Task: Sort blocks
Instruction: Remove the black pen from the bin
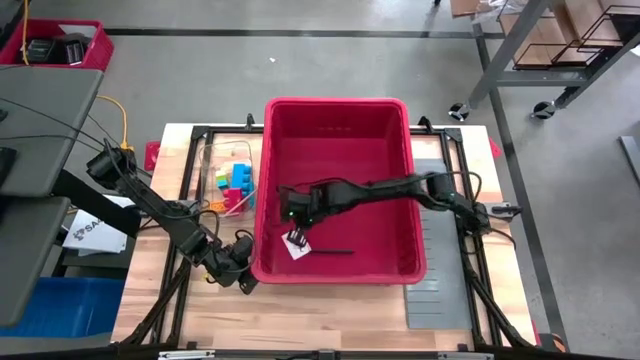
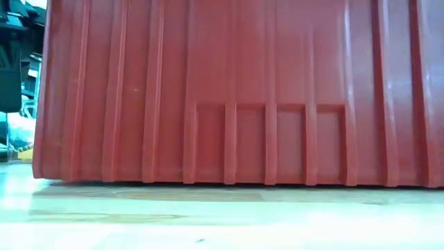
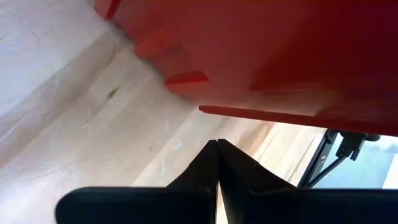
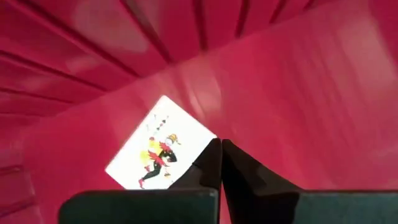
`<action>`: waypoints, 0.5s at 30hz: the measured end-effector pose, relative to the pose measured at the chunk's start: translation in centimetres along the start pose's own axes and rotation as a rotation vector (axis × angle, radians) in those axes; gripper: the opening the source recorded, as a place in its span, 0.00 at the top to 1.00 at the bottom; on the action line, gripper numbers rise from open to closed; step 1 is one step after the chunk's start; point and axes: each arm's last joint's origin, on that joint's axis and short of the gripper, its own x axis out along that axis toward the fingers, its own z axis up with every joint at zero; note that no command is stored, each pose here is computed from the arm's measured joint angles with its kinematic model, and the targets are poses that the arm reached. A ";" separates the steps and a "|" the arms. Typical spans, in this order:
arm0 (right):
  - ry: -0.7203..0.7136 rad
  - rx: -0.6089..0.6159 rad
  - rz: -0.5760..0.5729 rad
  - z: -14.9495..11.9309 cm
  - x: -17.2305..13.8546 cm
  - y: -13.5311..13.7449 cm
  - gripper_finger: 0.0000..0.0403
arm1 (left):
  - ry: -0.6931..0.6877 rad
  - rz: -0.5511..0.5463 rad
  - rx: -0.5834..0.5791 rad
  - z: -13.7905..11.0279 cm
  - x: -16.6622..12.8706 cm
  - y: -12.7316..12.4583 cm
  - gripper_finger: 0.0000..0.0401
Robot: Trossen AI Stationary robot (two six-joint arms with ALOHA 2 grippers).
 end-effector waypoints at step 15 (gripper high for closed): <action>0.362 -0.091 0.455 -1.8 -8.2 -2.2 1.00 | -0.016 -0.098 0.126 -0.1 -1.3 -0.7 1.00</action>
